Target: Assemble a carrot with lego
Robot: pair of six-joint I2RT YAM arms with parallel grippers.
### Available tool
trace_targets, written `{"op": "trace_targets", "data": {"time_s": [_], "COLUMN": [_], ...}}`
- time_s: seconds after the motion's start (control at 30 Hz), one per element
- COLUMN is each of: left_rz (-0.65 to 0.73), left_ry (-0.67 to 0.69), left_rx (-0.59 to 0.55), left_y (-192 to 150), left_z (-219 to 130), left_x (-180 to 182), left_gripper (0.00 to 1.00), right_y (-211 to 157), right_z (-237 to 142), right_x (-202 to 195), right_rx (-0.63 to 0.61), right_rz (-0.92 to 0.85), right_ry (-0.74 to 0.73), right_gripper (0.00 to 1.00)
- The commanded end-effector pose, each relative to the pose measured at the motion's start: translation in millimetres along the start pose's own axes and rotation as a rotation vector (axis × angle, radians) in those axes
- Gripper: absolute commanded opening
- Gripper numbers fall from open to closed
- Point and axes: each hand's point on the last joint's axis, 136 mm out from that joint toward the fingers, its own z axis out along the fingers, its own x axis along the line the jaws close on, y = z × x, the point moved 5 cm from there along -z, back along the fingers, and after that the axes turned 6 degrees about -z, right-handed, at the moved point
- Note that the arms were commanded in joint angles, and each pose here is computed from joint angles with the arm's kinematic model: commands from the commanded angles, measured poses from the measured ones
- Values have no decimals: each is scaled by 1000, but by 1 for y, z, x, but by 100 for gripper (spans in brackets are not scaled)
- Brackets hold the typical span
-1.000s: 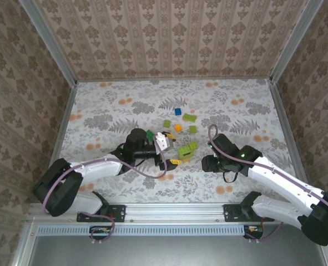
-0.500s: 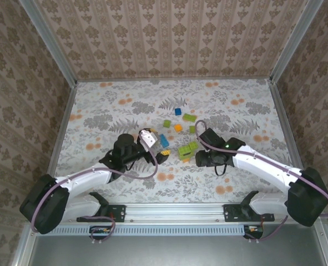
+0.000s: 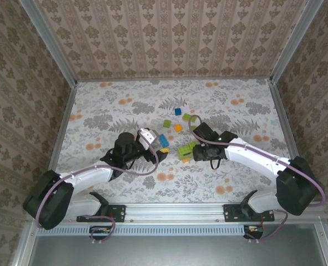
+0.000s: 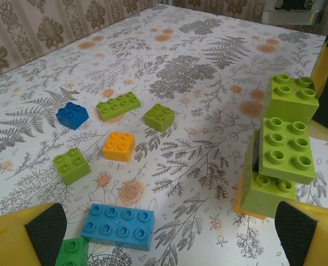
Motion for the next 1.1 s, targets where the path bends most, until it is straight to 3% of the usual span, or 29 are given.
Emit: {"op": "trace_targets", "data": {"time_s": [0.0,1.07], "left_rz": [-7,-13], "left_ry": [-9,-37], "left_rx": [-41,-13], "left_y": [12,6], "left_z": [1,8], "left_x": [1,1], "left_gripper": [100,100], "right_y": [11,64], "right_z": [-5,26], "right_x": [-7,-19], "right_rx": [-25,-18], "right_rz": [3,25], "right_ry": [-42,-72], "right_gripper": [53,53]}}
